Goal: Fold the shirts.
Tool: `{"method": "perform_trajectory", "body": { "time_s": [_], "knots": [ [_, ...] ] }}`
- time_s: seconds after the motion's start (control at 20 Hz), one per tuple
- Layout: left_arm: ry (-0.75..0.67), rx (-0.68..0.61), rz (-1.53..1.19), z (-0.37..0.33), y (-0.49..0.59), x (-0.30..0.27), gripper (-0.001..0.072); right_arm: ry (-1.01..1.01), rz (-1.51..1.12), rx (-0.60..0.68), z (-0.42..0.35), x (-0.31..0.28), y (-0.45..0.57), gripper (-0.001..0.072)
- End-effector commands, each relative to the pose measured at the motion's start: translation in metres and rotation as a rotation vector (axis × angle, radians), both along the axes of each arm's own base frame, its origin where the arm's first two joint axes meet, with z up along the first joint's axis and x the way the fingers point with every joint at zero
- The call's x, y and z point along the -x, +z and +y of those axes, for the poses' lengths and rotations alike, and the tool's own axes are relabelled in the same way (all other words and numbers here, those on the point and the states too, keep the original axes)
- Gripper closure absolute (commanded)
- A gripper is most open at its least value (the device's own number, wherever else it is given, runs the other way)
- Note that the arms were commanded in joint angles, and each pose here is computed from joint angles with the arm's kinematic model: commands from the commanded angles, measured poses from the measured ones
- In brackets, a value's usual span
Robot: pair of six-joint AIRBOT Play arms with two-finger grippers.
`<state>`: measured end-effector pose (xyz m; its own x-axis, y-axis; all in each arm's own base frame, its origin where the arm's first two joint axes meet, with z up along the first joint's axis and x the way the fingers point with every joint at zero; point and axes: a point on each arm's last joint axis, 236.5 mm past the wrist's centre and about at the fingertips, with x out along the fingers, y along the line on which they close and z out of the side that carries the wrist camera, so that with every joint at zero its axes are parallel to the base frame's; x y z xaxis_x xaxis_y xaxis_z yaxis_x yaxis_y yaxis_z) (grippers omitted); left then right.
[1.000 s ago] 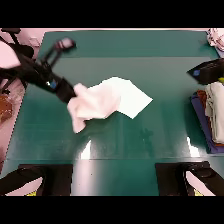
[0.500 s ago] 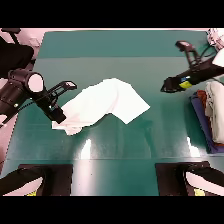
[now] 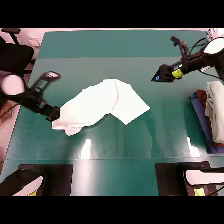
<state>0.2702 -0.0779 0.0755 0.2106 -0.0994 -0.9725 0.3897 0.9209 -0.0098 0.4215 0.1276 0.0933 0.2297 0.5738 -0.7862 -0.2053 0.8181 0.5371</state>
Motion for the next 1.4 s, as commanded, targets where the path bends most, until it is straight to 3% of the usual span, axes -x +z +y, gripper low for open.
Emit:
{"method": "perform_trajectory", "body": {
  "time_s": [0.0, 0.1, 0.5, 1.2, 1.25, 1.35],
  "knots": [
    [0.16, 0.257, -0.114, -0.022, 0.051, 0.014, 0.0033, -0.065, -0.059, -0.014, -0.027, -0.021, 0.019, 0.0447],
    [0.245, 0.322, -0.145, -0.024, 0.062, 0.033, -0.0005, -0.108, -0.069, -0.034, -0.041, -0.027, 0.024, 0.0447],
    [0.591, 0.45, -0.058, -0.02, -0.044, 0.076, -0.0005, -0.16, -0.083, -0.118, -0.052, -0.034, 0.037, 0.0447],
    [0.678, 0.446, -0.047, -0.024, -0.137, 0.014, 0.0005, -0.135, -0.086, -0.13, -0.041, -0.032, 0.04, 0.0447],
    [0.678, 0.436, -0.03, -0.024, -0.142, 0.016, 0.0087, -0.134, -0.092, -0.129, -0.041, -0.033, 0.04, 0.0447],
    [0.621, 0.433, -0.036, -0.027, -0.139, 0.015, 0.0546, -0.142, -0.103, -0.128, -0.042, -0.036, 0.041, 0.0447]
  ]
}}
